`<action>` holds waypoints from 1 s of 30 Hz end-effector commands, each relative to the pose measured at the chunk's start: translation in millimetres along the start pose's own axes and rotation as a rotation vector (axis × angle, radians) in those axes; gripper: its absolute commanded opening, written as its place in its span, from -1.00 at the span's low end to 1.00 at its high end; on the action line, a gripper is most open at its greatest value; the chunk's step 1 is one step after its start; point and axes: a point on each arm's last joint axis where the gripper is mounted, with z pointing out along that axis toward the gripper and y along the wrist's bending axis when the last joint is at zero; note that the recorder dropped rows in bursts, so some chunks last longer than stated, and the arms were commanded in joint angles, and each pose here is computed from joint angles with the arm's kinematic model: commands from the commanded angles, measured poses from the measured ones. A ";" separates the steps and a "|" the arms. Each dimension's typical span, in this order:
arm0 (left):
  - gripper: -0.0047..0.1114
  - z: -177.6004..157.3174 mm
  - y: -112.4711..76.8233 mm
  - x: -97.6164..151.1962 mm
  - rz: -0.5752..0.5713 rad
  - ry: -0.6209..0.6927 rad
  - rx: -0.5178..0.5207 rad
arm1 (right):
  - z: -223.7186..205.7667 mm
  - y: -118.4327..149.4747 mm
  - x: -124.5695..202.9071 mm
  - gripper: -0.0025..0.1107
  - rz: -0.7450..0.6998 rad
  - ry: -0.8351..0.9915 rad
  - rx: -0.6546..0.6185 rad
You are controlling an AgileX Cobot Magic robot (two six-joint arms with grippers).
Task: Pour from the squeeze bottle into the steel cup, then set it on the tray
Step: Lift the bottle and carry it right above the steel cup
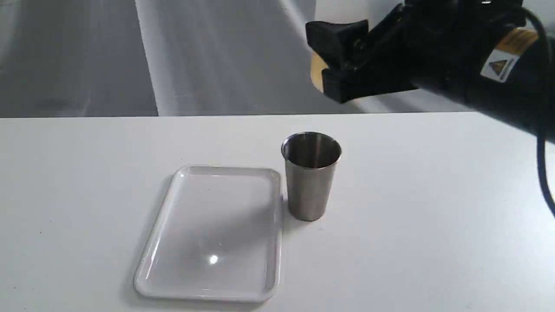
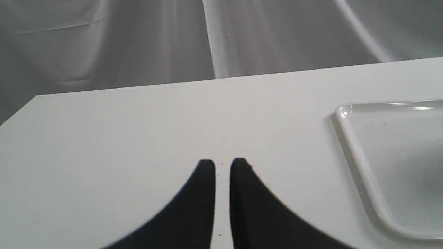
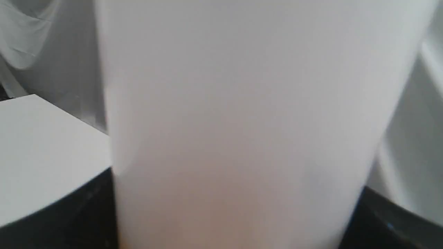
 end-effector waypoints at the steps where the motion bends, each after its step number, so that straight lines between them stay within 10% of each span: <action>1: -0.78 0.0 0.1 0.5 -0.002 -0.008 -0.003 | -2.8 -16.2 -16.3 -0.96 0.035 -0.023 0.010; 30: -0.78 0.0 0.1 0.5 -0.002 -0.008 -0.003 | 28.8 -71.1 67.0 -0.96 -0.410 0.529 0.422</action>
